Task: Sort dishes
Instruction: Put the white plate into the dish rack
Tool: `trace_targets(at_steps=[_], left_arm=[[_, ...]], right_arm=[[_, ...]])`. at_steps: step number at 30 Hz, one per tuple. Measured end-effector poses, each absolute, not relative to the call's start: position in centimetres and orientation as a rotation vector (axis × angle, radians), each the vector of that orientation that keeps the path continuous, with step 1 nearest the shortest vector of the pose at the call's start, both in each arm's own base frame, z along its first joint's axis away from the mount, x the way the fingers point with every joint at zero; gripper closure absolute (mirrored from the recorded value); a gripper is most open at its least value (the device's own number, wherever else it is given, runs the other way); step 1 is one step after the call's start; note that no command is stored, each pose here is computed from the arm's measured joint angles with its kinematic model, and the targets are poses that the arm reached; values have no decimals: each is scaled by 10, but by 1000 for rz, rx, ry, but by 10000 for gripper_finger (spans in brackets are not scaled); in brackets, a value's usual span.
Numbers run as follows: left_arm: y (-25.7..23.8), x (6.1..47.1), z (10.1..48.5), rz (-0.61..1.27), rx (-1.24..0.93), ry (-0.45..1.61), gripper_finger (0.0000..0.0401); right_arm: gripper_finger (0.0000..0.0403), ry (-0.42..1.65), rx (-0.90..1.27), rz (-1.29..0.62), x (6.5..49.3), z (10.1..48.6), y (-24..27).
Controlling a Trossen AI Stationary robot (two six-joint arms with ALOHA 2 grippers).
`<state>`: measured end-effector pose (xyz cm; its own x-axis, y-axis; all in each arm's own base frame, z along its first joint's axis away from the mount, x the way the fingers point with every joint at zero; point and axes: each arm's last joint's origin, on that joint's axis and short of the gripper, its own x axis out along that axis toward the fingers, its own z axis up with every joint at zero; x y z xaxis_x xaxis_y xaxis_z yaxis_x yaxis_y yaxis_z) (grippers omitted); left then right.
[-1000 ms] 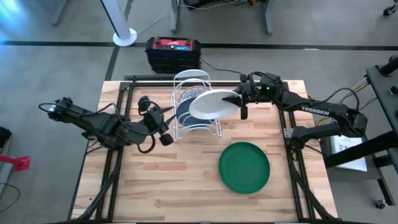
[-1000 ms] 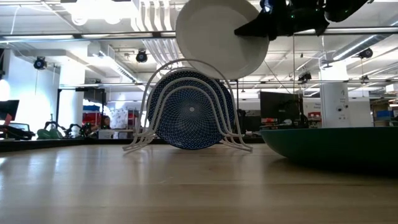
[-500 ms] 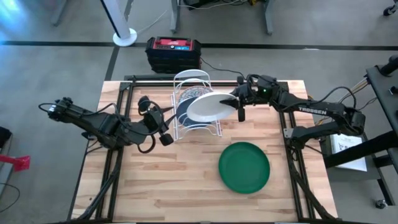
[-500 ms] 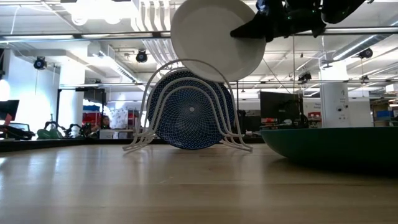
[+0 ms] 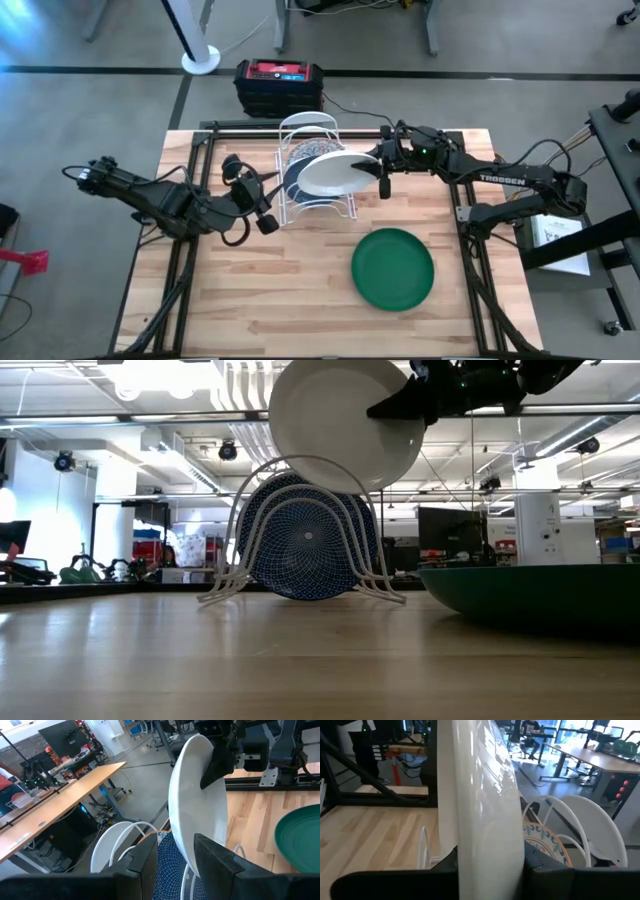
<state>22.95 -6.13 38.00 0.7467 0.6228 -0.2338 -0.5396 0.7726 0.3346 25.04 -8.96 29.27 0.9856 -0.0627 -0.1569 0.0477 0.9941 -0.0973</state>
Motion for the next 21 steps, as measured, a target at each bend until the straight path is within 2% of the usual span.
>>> trace_targets(at_steps=[21], left_arm=[[-61,230,380,646,240,340,285]], right_arm=[[348,190,-83,-72,253,289,-82]])
